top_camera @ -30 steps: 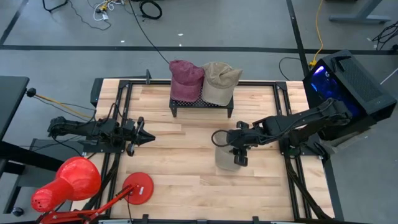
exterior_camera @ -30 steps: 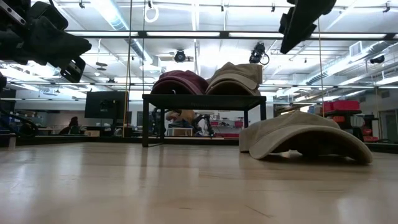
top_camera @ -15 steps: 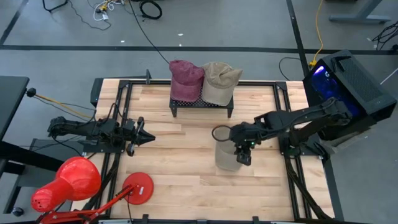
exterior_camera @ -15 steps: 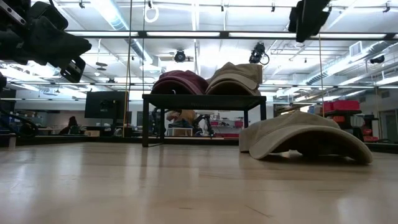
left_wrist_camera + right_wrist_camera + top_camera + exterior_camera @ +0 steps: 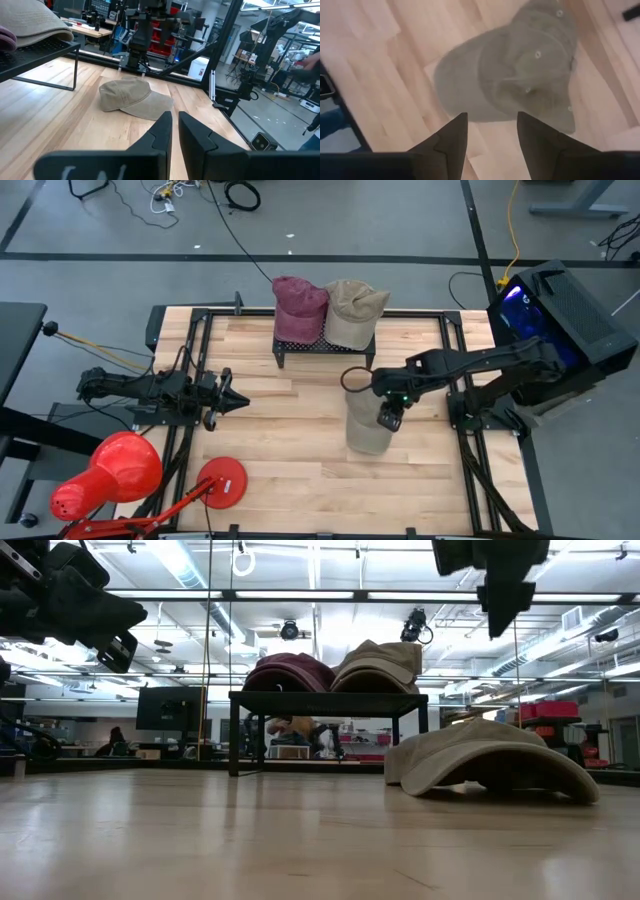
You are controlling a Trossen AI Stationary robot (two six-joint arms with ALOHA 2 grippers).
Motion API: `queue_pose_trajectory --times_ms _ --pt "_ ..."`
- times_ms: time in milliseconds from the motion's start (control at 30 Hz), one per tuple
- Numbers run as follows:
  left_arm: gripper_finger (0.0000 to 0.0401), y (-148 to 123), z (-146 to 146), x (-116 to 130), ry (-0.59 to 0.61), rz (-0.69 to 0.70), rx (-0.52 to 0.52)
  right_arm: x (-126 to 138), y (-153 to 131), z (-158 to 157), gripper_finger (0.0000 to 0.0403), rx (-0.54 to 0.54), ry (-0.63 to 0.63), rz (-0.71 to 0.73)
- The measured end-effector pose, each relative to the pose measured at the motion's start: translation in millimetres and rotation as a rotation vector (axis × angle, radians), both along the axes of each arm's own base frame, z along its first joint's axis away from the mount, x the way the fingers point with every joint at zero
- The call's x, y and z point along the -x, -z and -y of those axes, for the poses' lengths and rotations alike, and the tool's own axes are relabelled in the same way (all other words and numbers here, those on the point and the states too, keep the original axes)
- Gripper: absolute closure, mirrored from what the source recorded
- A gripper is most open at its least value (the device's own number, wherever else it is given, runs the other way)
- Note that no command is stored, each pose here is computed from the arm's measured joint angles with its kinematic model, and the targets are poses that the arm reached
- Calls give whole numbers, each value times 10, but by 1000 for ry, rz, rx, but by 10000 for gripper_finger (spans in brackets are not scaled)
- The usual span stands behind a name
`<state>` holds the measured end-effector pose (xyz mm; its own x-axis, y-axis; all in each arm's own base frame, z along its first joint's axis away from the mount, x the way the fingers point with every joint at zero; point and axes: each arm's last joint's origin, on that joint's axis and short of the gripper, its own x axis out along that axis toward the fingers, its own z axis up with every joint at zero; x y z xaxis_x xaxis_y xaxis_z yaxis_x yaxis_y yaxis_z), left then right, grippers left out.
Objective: Pick & Place hat
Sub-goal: Stack the brown cap on top of the brown cap on the shelf
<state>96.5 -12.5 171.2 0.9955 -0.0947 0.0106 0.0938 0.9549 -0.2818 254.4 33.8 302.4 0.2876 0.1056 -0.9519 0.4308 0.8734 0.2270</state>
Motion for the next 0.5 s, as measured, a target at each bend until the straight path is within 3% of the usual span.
queue_pose_trajectory --times_ms 500 --pt "362 0 0 0 0 0 0 -21 44 52 232 17 -36 -1"
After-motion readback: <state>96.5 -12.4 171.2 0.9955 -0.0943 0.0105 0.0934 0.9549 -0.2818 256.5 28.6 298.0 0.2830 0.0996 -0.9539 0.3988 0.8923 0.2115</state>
